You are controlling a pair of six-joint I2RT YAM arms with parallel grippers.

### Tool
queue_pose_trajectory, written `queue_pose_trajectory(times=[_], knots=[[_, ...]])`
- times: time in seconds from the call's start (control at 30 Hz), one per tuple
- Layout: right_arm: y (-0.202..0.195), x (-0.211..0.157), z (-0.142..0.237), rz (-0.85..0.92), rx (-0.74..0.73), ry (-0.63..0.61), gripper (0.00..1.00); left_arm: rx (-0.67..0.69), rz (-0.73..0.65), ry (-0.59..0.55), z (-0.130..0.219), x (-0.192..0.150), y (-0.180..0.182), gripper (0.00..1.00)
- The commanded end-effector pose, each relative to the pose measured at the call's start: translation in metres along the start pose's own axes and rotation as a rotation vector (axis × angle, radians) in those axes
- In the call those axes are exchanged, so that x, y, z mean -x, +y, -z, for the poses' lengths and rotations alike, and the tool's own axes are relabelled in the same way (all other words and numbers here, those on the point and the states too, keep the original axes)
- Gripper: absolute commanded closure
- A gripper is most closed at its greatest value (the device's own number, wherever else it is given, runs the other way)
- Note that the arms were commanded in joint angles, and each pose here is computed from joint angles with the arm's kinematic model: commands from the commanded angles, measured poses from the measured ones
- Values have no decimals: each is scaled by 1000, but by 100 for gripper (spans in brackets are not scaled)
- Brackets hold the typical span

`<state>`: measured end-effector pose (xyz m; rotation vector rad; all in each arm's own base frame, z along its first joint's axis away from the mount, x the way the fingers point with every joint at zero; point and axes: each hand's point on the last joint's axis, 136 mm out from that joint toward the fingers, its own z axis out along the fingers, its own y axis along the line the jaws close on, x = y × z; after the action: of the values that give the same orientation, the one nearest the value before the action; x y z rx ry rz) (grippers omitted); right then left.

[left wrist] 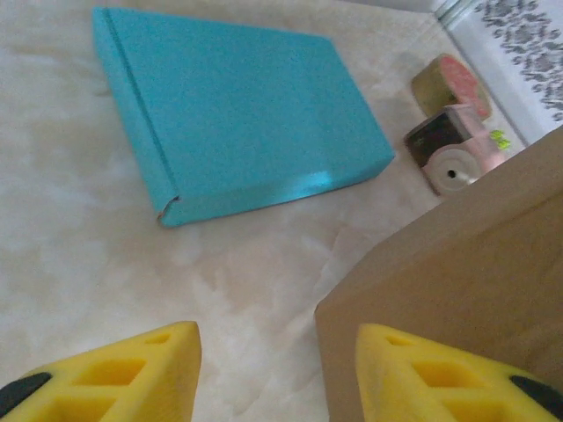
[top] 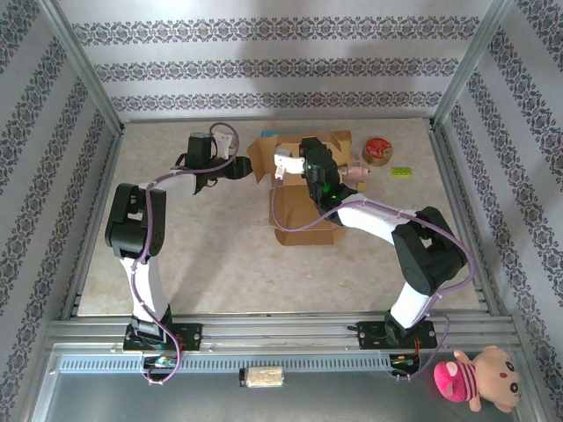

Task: Fold the paper box

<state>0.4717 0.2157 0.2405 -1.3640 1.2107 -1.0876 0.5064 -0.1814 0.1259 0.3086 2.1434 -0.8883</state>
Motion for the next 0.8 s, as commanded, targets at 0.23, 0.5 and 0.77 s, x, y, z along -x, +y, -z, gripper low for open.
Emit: queue_pose_trajectory(times=[0.23,0.5,0.77], knots=[[-2,0,2,-25,-19,13,100,-419,-193,-60,11,16,-78,54],[2,1,0,-21,-15,15,100,-473,-167,-31,7,-4,-92,48],[20,-5,4,-26,4,26,100,-488,-156,5,-11,-24,-97,48]])
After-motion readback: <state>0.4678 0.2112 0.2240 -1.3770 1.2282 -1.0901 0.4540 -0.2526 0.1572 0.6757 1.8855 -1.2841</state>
